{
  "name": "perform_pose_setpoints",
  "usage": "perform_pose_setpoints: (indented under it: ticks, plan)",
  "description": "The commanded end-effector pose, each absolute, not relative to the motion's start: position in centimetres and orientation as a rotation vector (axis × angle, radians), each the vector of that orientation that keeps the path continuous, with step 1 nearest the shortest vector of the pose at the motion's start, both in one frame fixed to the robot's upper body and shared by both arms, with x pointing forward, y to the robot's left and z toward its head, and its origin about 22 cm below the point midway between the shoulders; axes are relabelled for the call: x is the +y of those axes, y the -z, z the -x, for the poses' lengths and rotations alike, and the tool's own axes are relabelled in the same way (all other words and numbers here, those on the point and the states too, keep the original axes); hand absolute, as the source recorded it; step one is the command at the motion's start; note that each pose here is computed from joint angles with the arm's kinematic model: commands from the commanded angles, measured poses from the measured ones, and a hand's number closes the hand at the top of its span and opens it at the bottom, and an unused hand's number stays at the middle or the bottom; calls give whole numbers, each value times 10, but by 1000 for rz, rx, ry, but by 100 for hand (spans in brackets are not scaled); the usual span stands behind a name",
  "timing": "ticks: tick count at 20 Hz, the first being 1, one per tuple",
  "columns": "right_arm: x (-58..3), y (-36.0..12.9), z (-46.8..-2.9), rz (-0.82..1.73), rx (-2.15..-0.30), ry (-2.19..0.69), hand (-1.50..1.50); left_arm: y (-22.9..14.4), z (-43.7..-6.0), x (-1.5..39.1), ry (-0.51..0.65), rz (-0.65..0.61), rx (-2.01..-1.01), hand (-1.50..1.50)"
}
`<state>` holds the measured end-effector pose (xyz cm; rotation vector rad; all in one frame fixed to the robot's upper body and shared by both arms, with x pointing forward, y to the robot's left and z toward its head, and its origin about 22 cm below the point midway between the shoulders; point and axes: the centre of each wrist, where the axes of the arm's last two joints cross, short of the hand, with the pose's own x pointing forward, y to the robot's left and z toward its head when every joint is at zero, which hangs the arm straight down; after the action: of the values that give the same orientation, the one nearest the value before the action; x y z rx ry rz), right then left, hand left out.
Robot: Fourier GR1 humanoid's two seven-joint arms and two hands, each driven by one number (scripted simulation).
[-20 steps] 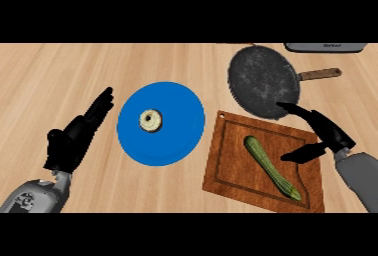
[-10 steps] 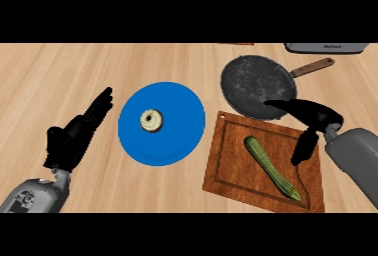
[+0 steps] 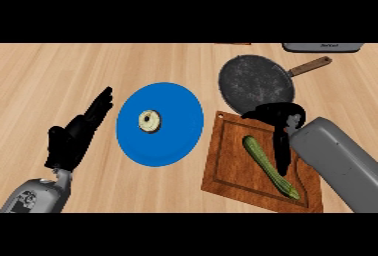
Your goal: Pick the squash from the cutting board and place it in the pan
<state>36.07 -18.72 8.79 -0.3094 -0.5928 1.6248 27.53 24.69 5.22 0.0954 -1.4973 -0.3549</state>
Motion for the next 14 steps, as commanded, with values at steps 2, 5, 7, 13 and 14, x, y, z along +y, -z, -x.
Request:
perform_pose_setpoints:
  ticks: [2,5,7,13,14]
  plan:
    - [-176,-88,-347,349,-509,-1657,-150,-59,-274,267,340,-116,-1509,0]
    - [-175,-85,-333,403,-491,-1676,-150,-61,-270,234,337,-89,-1501,0]
    - [-157,-83,-327,399,-480,-1673,-150,-54,-282,256,345,-91,-1491,0]
    - [-180,-73,-326,451,-444,-1681,-150,-35,-264,255,348,-86,-1490,0]
    - [-167,-69,-317,460,-455,-1680,-150,-50,-275,259,338,-93,-1487,0]
